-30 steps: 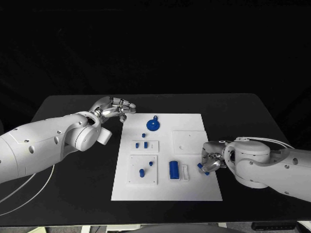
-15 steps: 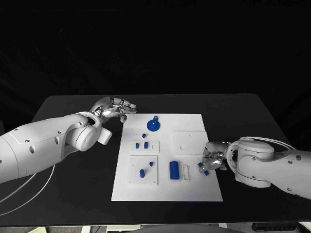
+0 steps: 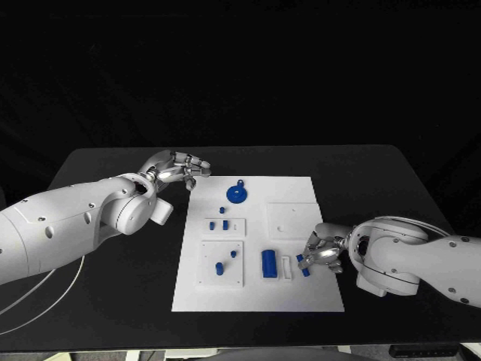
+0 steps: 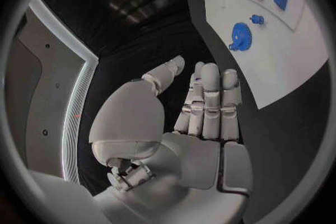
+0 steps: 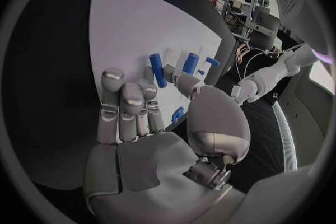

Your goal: Assemble the parts on the task board

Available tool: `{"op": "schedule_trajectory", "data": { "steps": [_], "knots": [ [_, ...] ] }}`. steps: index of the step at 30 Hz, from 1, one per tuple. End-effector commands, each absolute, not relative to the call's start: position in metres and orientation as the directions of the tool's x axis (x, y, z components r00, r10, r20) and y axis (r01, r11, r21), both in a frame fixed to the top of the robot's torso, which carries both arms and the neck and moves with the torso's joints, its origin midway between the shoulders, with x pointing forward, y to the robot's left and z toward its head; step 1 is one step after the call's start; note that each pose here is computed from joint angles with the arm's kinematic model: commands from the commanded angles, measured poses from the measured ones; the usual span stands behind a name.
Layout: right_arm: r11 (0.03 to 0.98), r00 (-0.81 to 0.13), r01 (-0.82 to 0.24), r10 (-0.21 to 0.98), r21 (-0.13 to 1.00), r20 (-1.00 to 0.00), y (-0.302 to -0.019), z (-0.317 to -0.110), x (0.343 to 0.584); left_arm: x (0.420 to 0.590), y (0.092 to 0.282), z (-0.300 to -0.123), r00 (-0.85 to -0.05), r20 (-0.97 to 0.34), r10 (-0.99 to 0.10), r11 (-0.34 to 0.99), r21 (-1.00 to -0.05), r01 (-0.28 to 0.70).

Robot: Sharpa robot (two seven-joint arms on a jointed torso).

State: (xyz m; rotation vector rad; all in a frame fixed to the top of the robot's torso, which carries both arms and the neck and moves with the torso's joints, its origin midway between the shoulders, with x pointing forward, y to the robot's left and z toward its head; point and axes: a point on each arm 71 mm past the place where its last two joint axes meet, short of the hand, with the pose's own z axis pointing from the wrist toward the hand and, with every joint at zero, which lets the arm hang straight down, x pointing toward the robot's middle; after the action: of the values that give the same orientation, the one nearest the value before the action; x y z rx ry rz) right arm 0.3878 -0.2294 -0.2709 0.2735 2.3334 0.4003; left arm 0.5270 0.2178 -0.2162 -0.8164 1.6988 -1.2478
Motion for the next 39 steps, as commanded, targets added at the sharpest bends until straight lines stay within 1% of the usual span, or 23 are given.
{"op": "schedule_trajectory", "data": {
  "steps": [1, 14, 24, 39],
  "knots": [
    [0.887, -0.707, 0.142, 0.402, 0.440, -0.582, -0.226, -0.271, 0.386, 0.526, 0.215, -0.216, -0.436, -0.242, -0.867, 0.278, -0.961, -0.018],
    [0.867, -0.736, 0.175, 0.431, 0.467, -0.522, -0.215, -0.275, 0.386, 0.526, 0.215, -0.216, -0.436, -0.242, -0.867, 0.278, -0.960, -0.019],
    [0.872, -0.752, 0.172, 0.417, 0.459, -0.510, -0.207, -0.279, 0.390, 0.526, 0.216, -0.216, -0.437, -0.242, -0.866, 0.278, -0.960, -0.020],
    [0.879, -0.769, 0.168, 0.400, 0.446, -0.499, -0.204, -0.282, 0.388, 0.526, 0.217, -0.216, -0.438, -0.243, -0.866, 0.280, -0.960, -0.021]
  ]
}}
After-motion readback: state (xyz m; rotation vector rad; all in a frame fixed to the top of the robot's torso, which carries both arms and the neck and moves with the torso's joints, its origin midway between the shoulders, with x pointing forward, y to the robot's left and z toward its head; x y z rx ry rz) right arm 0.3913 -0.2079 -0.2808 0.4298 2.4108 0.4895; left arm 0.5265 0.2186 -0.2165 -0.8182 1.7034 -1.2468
